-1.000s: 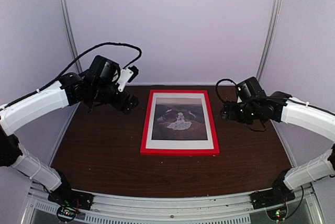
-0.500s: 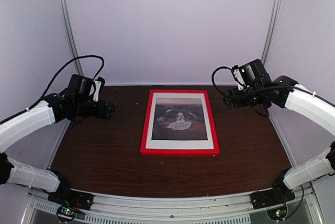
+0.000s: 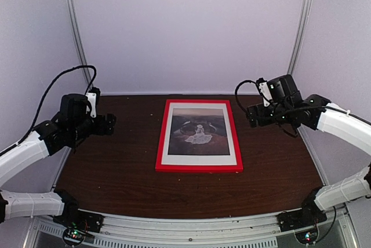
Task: Put the photo into the frame
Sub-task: Reset both arms
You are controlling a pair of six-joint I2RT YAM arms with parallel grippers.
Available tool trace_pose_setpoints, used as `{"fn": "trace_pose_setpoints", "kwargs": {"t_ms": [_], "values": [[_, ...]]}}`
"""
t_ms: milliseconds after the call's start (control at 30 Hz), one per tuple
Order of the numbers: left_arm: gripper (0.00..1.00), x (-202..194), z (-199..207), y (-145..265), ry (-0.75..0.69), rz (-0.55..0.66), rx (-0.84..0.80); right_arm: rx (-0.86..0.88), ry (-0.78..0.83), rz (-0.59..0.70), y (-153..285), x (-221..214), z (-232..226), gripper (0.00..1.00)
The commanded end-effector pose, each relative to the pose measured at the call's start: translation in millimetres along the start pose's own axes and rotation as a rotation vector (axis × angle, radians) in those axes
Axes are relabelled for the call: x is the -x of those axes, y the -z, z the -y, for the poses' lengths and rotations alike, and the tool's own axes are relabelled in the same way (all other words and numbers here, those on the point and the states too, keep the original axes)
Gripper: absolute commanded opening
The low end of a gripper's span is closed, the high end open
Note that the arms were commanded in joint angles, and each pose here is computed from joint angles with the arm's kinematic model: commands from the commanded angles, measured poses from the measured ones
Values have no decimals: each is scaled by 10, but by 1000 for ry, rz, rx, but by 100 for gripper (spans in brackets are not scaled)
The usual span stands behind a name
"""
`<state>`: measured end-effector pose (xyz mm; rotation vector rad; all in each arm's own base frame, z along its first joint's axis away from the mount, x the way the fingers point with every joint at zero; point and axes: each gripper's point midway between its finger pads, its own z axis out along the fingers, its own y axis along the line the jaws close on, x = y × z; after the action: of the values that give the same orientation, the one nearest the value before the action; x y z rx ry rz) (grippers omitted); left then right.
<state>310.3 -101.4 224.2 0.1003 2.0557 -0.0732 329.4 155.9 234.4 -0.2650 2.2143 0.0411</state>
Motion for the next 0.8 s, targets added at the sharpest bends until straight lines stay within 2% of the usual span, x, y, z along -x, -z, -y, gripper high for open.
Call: {"fn": "trace_pose_setpoints", "kwargs": {"t_ms": [0, 200, 433, 767], "values": [[98, 69, -100, -5, -1, 24, 56, 24, -28, 90, 107, 144, 10, 100], [98, -48, -75, -118, -1, -25, 61, 27, -40, 115, 150, 120, 33, 100], [98, -30, -43, -55, 22, 31, 20, 11, -45, 109, 125, -15, 80, 100], [98, -79, 34, -98, 2, -10, -13, -24, -46, 139, 111, 27, 138, 100]]}}
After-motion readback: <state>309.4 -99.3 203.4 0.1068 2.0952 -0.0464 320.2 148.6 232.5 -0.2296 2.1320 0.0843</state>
